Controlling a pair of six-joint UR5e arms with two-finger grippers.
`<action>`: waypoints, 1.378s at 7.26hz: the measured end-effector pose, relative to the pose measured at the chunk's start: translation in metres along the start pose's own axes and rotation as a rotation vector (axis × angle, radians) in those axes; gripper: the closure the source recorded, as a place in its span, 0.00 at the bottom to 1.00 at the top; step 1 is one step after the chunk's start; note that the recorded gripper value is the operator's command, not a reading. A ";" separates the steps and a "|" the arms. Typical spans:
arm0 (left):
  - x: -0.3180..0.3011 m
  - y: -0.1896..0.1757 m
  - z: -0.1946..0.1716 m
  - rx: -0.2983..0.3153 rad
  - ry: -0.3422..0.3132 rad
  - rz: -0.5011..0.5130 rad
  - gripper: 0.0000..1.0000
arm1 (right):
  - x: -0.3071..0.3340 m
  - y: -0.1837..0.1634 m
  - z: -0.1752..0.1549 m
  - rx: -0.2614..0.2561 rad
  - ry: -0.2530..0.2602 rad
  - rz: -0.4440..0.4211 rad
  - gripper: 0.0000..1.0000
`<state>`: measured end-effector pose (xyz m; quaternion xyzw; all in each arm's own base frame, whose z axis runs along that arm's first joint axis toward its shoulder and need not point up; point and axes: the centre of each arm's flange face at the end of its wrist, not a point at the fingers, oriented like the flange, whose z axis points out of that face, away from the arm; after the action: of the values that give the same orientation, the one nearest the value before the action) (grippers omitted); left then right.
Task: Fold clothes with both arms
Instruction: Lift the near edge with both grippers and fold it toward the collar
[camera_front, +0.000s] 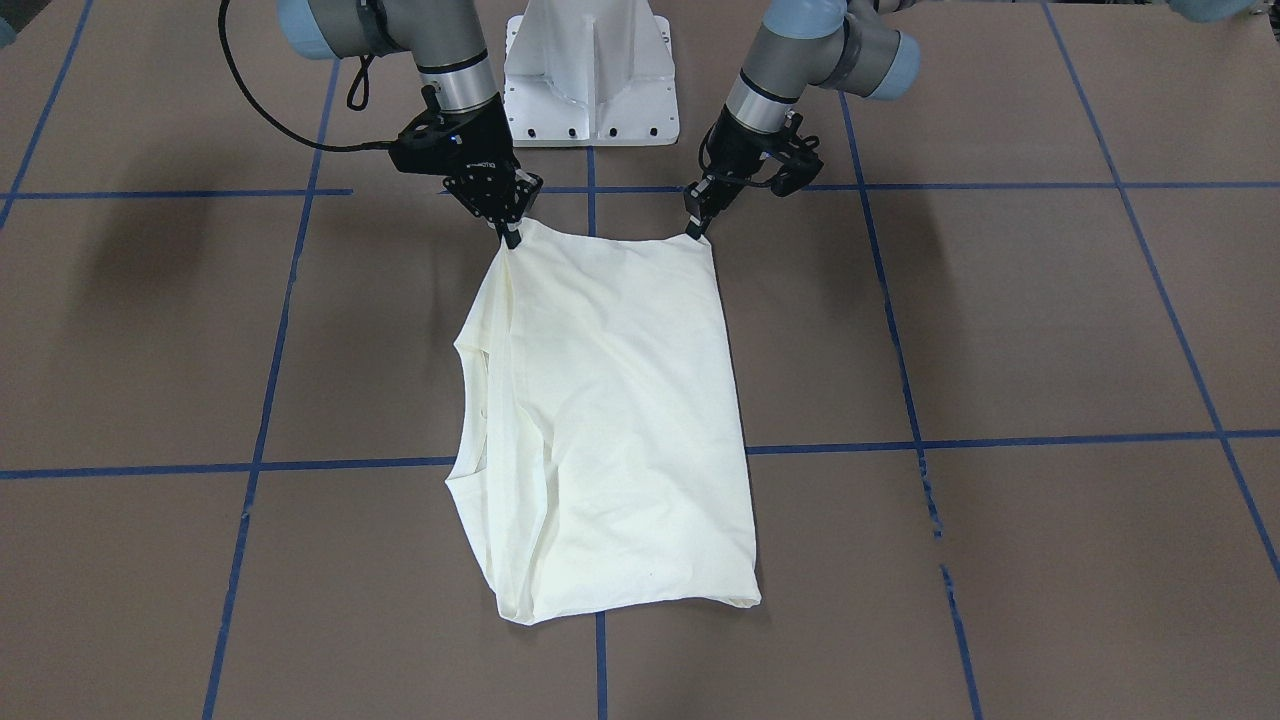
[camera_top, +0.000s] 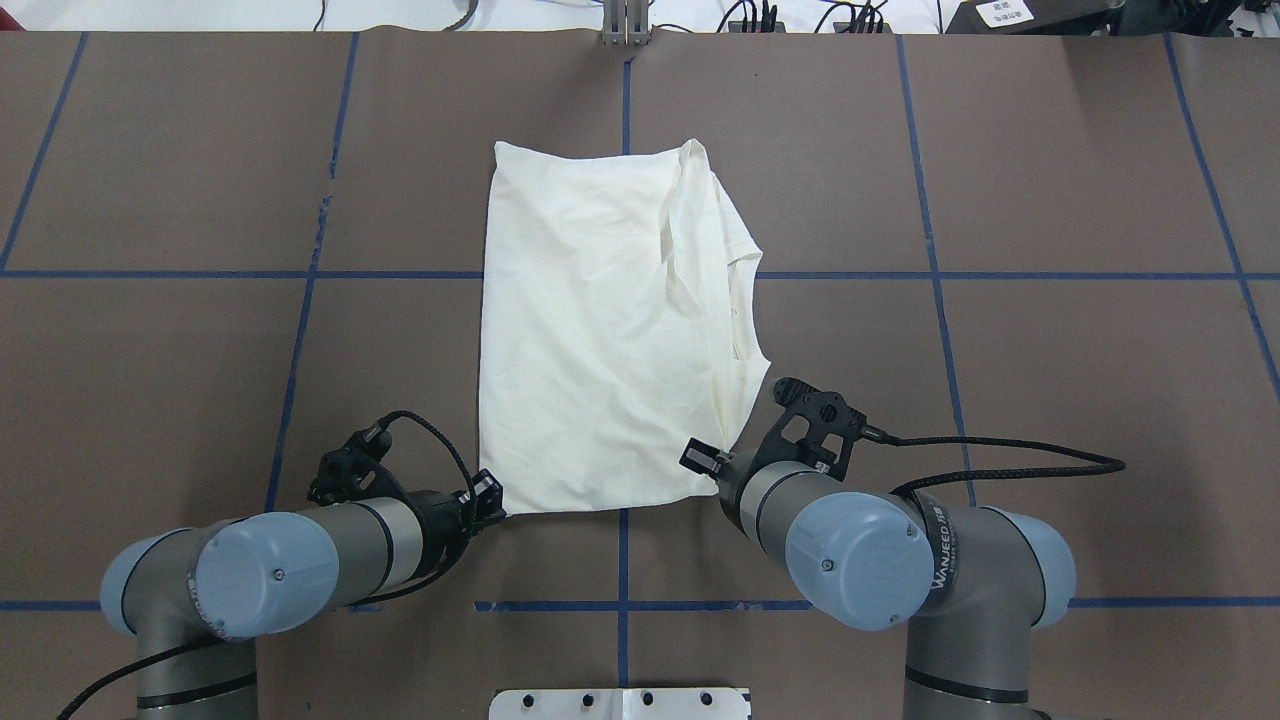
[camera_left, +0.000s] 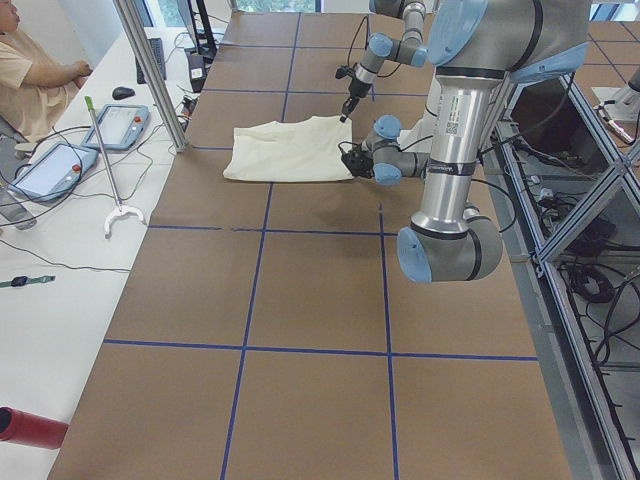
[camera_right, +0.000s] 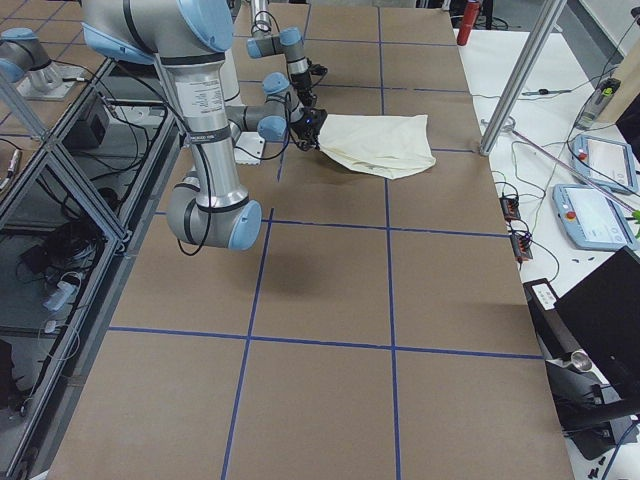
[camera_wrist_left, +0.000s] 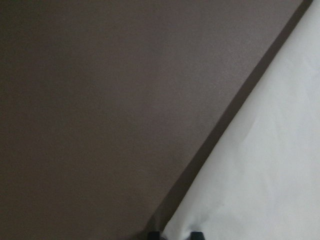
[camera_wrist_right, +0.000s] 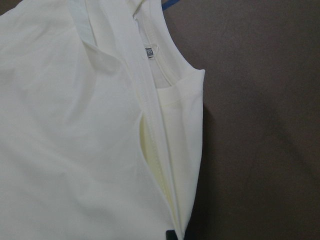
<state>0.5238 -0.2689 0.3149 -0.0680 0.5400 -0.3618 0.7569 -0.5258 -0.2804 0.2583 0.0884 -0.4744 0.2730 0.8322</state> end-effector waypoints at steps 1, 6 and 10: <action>0.007 -0.005 -0.008 0.006 0.014 -0.002 1.00 | -0.001 0.000 -0.001 -0.001 -0.003 0.001 1.00; 0.018 0.076 -0.117 -0.014 -0.039 -0.098 1.00 | 0.038 0.037 -0.101 -0.156 -0.089 -0.035 1.00; 0.036 0.100 -0.174 -0.031 -0.035 -0.160 1.00 | 0.056 0.044 -0.165 -0.231 -0.145 0.021 1.00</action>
<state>0.4256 -0.1677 0.1671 -0.1288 0.5252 -0.4116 0.7336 -0.4050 -0.1559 0.2124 0.0063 -0.5626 0.2181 0.7974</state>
